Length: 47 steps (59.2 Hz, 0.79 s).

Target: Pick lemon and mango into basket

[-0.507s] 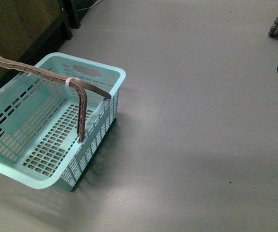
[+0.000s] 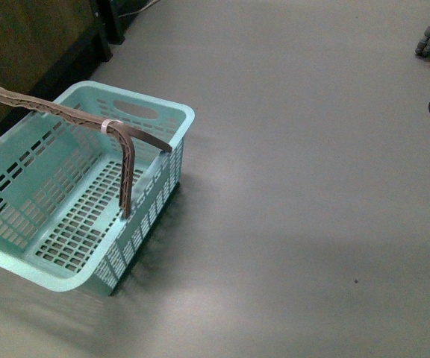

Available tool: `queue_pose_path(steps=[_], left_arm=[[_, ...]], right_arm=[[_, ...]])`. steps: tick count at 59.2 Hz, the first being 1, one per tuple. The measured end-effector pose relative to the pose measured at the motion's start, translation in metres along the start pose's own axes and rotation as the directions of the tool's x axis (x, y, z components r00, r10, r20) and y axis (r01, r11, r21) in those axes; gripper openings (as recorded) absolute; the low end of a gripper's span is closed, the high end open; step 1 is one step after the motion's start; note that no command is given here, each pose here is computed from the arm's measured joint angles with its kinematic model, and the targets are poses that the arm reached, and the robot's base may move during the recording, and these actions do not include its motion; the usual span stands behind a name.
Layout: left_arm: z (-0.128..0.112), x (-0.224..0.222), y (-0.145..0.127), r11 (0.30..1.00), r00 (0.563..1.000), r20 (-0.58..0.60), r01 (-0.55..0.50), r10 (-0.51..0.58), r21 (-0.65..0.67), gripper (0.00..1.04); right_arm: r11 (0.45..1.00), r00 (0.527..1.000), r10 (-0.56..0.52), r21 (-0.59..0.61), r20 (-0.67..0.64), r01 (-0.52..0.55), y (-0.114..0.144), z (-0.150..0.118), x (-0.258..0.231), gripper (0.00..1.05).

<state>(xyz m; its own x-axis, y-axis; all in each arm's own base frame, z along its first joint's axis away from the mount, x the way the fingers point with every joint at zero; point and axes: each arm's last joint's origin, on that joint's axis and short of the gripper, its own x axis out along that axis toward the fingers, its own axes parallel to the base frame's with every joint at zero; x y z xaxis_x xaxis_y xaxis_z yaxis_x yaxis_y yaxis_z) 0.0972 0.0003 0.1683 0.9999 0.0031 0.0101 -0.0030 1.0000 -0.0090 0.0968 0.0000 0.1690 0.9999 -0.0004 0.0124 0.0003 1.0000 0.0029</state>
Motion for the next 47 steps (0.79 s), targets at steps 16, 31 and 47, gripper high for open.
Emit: queue_pose_path(steps=[16,31,47], left_arm=[[-0.001,0.0,0.0,0.998,0.997,-0.079,0.012,-0.017,-0.067,0.98],[0.007,0.001,-0.005,0.752,0.851,-0.522,-0.305,-0.061,-0.585,0.98],[0.026,0.058,-0.012,0.591,0.873,-0.48,-0.342,-0.088,-0.73,0.98]], right_arm=[[1.0,1.0,0.0,0.0,0.0,0.0,0.0,0.0,0.0,0.96],[1.0,1.0,0.0,0.0,0.0,0.0,0.0,0.0,0.0,0.96],[1.0,1.0,0.0,0.0,0.0,0.0,0.0,0.0,0.0,0.96]])
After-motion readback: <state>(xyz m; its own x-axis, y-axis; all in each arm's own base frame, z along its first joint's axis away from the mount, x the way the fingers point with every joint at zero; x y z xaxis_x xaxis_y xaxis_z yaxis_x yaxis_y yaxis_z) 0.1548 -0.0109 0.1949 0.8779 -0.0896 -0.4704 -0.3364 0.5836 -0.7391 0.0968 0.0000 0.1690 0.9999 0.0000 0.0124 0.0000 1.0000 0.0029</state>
